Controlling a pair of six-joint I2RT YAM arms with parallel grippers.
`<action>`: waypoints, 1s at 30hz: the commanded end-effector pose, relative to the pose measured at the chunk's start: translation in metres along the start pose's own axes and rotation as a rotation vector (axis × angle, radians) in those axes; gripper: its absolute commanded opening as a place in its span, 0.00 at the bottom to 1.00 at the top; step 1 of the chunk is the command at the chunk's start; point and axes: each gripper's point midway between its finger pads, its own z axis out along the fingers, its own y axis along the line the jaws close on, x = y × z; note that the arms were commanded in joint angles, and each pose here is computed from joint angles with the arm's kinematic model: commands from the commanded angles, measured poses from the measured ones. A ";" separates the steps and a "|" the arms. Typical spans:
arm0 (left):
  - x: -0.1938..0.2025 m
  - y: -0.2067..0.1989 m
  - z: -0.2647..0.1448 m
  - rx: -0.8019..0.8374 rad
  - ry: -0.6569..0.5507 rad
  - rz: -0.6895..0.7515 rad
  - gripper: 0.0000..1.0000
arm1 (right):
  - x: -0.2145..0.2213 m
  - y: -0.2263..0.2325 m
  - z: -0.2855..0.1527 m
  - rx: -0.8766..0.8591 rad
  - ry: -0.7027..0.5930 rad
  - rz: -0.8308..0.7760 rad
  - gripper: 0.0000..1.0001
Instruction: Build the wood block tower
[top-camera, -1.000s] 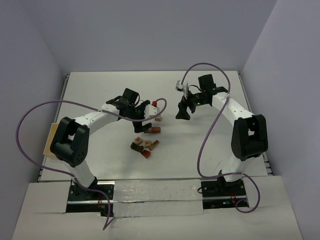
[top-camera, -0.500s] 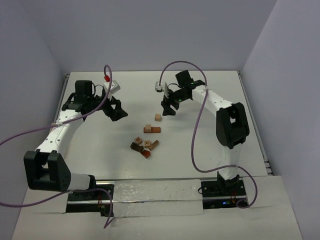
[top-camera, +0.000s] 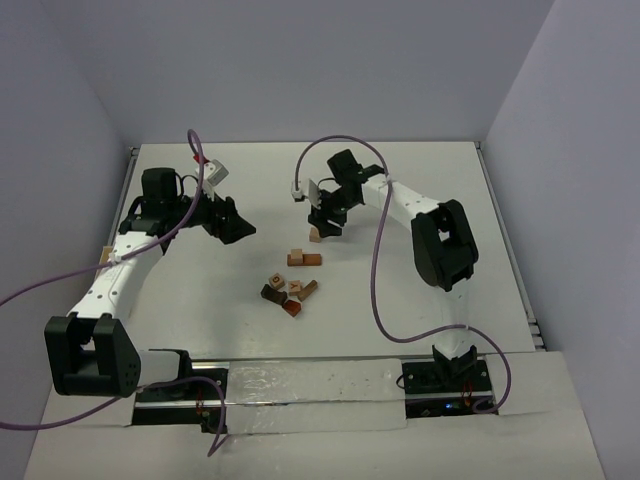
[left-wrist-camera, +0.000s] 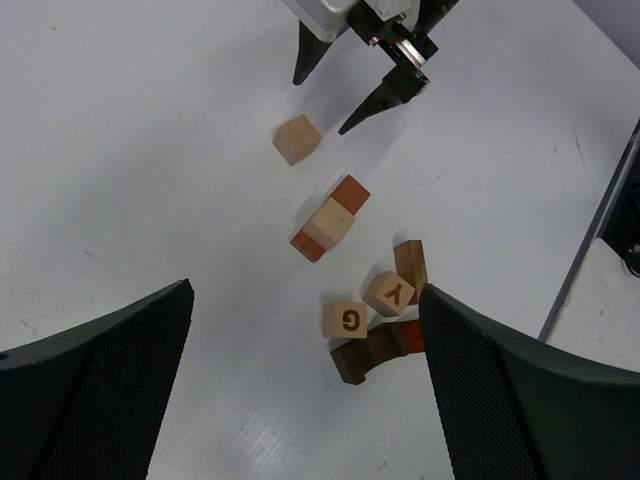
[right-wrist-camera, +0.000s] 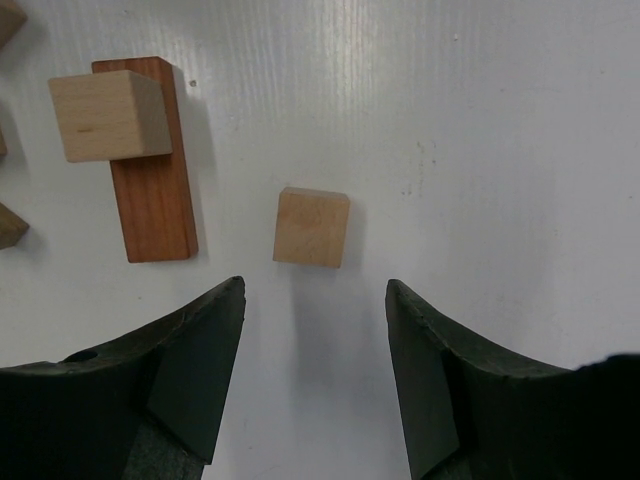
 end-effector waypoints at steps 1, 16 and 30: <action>-0.017 0.010 -0.003 -0.057 -0.055 0.030 0.99 | -0.005 -0.008 0.003 0.024 0.037 -0.058 0.65; -0.015 0.013 -0.001 -0.054 -0.042 0.033 0.99 | -0.012 -0.006 0.019 0.002 0.094 -0.114 0.65; -0.015 0.017 0.001 -0.058 -0.040 0.035 0.99 | -0.011 -0.001 0.028 -0.033 0.130 -0.139 0.55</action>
